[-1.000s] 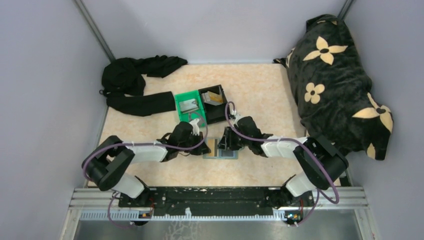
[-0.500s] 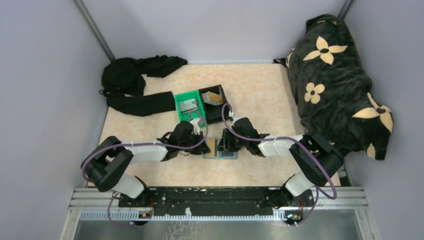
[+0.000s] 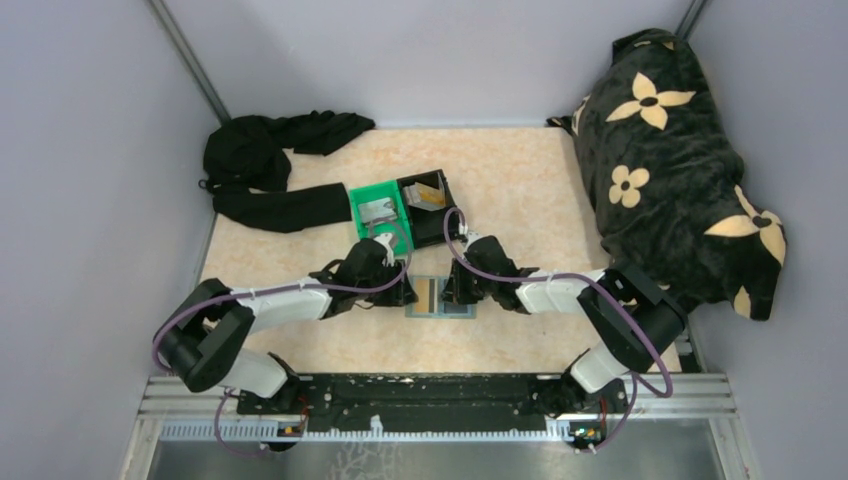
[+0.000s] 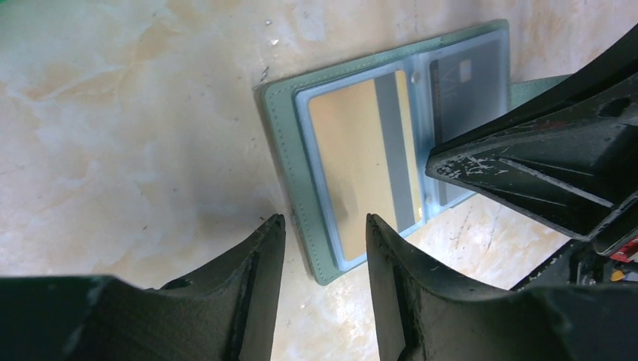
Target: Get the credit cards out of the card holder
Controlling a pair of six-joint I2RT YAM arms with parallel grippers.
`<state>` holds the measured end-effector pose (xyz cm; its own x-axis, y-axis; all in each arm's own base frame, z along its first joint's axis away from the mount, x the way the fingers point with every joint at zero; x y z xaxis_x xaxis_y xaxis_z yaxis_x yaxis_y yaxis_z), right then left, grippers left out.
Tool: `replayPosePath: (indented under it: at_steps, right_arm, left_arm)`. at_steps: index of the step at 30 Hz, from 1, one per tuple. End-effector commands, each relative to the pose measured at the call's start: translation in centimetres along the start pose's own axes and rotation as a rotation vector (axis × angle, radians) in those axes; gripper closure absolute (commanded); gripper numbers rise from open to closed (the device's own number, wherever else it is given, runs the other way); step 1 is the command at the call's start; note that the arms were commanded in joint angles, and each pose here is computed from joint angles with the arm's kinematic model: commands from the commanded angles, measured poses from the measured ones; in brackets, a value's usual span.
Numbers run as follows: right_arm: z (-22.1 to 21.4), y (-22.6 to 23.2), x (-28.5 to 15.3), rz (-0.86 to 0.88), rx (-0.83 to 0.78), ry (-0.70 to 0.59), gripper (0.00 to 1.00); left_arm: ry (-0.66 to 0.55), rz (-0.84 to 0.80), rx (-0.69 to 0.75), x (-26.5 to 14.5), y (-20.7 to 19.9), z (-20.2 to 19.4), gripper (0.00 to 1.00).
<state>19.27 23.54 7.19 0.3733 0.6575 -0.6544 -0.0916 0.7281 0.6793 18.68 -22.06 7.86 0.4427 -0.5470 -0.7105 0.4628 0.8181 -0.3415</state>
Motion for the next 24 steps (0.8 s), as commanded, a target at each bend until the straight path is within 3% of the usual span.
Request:
replayPosePath:
  at_steps: [1,6,14,24]
  right_arm:
    - [0.2,0.4,0.2,0.01,-0.026,-0.014,1.0]
    - [0.0,0.2,0.3,0.006,-0.022,-0.012,1.0]
    - [-0.1,0.0,0.5,0.004,-0.018,-0.007,1.0]
    - [-0.1,0.0,0.8,0.006,-0.02,-0.002,1.0]
  left_arm:
    - [0.023,-0.069,-0.024,0.8,-0.6,-0.6,0.5]
    - [-0.015,-0.186,-0.043,0.5,-2.0,0.3,0.55]
    - [-0.031,-0.222,-0.027,-0.1,-2.9,1.6,0.63]
    - [-0.043,-0.182,-0.015,-1.4,-3.3,3.3,0.61]
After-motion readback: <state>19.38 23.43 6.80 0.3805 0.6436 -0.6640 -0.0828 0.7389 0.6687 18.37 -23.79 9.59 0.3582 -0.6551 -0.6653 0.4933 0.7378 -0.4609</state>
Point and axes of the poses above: each gripper's point midway between its finger pads, its own x axis out along the fingers, its own y axis along the line the jaws close on, z = x × y, the point moved 7 cm from there along -x, back along the fingers, and after that the axes turned 14 degrees about x, right-handed, at the moved point
